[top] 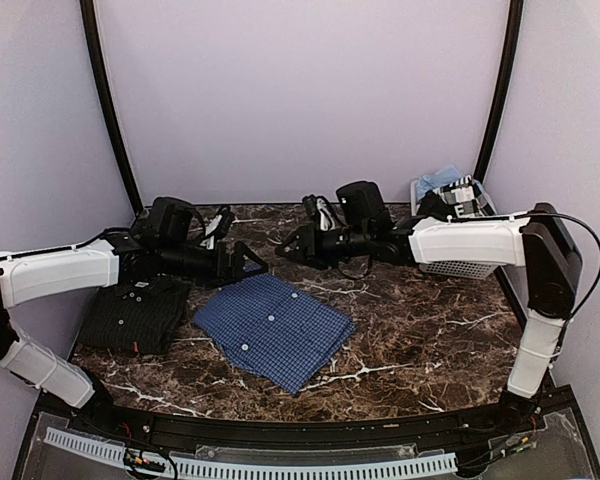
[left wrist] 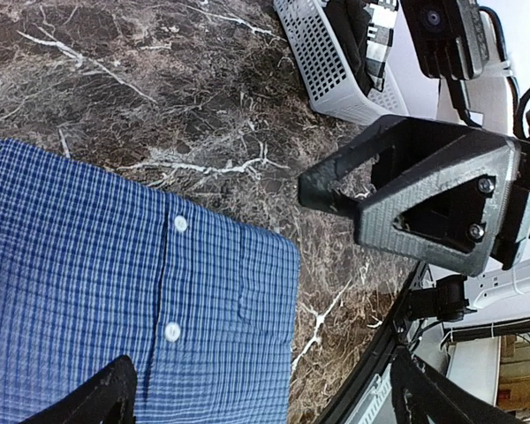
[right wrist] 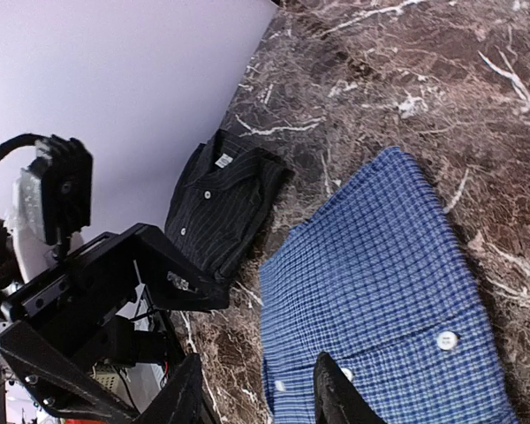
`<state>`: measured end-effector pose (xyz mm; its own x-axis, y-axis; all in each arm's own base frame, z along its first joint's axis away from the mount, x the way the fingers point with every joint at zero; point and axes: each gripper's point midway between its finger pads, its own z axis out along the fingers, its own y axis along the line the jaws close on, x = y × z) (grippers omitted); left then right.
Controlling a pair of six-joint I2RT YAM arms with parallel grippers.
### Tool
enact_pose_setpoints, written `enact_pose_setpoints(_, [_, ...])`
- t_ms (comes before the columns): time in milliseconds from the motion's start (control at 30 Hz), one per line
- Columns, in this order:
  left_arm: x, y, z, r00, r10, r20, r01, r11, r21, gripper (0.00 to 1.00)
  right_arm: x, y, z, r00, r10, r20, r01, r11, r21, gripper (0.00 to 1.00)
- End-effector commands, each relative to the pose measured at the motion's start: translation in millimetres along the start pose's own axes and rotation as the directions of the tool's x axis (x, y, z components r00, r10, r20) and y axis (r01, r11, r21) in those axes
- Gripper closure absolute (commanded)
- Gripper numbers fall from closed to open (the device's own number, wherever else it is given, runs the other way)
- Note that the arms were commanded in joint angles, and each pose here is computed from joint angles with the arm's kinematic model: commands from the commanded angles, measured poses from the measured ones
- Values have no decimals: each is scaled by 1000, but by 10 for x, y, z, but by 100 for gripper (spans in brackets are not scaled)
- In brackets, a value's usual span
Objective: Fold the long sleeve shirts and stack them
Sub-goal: Place the crumpled shirt in the bin, then pick up the crumpled shirt from the center of the board.
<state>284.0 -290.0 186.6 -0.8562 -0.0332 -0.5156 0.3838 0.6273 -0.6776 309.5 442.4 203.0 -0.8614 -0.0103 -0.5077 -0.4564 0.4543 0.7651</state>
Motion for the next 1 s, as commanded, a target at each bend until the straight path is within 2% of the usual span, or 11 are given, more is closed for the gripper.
enact_pose_setpoints(0, [-6,78,-24,999,-19,31,20,999,-46,1,-3,-123,70,1000,-23,16,22,999,43,57])
enact_pose_setpoints(167, [30,363,-170,996,-50,68,64,976,-210,3,265,-16,156,974,-207,-90,217,968,129,48])
enact_pose_setpoints(267, [-18,631,-366,984,-89,155,139,926,-350,2,643,38,260,924,-326,-198,357,922,150,44])
enact_pose_setpoints(333, [-37,798,-510,970,-133,203,205,898,-389,2,920,16,340,886,-376,-272,426,891,156,43])
enact_pose_setpoints(533, [-64,1129,-832,916,-240,321,354,859,-369,2,1540,-77,637,791,-437,-429,556,805,205,46])
enact_pose_setpoints(633, [-64,1179,-914,904,-256,344,378,854,-357,2,1718,-69,788,759,-453,-468,599,768,228,48])
enact_pose_setpoints(800, [-63,1206,-953,900,-262,349,388,846,-365,2,1834,-172,1001,730,-464,-502,650,699,298,50])
enact_pose_setpoints(967, [-65,1196,-959,899,-263,351,388,850,-357,2,1876,-293,1088,722,-449,-526,663,668,339,51])
